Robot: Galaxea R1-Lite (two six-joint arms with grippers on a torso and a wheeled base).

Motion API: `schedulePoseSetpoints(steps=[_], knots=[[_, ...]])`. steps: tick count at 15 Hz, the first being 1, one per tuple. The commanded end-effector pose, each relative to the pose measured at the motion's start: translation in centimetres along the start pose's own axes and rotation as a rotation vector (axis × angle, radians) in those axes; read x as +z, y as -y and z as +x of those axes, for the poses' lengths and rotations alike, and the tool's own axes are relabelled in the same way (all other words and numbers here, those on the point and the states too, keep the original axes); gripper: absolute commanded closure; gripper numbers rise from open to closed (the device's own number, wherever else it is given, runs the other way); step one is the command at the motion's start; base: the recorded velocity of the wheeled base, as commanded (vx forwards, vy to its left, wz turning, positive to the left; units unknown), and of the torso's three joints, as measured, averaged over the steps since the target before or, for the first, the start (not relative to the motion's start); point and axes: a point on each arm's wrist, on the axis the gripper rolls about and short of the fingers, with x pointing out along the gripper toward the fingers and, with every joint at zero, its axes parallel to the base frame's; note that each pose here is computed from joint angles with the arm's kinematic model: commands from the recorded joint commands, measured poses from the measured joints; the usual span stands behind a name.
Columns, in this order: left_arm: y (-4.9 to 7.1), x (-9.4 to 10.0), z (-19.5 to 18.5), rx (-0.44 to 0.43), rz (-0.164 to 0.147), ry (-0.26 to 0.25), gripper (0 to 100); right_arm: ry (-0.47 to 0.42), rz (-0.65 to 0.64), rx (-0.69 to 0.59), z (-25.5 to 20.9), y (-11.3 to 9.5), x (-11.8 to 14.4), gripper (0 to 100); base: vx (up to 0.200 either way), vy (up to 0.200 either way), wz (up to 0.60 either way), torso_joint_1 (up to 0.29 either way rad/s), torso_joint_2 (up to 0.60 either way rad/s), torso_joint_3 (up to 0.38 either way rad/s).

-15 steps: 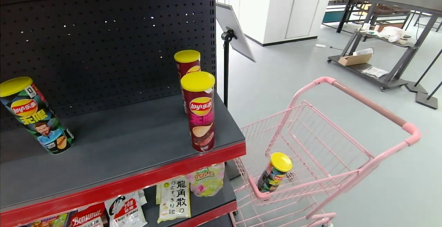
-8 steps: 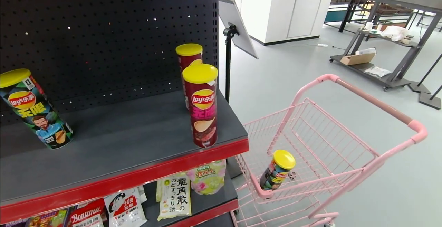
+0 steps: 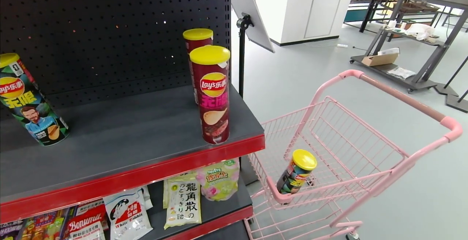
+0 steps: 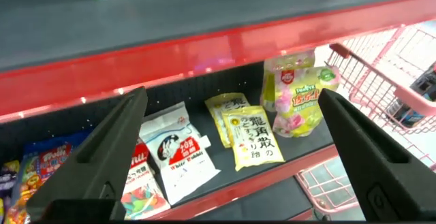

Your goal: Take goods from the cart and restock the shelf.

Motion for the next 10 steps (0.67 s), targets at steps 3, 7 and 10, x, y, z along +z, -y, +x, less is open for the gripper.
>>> schedulePoseSetpoints(steps=[3,7,10], knots=[[0.00,0.01,0.01,0.000,0.000,-0.001,0,0.000,0.000,0.001,0.00,0.00,0.00,0,0.000,0.000,0.00,-0.155,0.42,0.263],[0.00,0.01,0.01,0.000,0.000,-0.001,0,0.001,0.000,0.001,0.00,0.00,0.02,0,0.000,0.000,0.00,-0.116,0.31,0.205],[0.00,0.01,0.01,0.000,0.000,-0.001,0,0.001,0.006,0.004,0.00,-0.01,0.02,0,0.000,0.000,0.00,-0.009,0.03,0.019]])
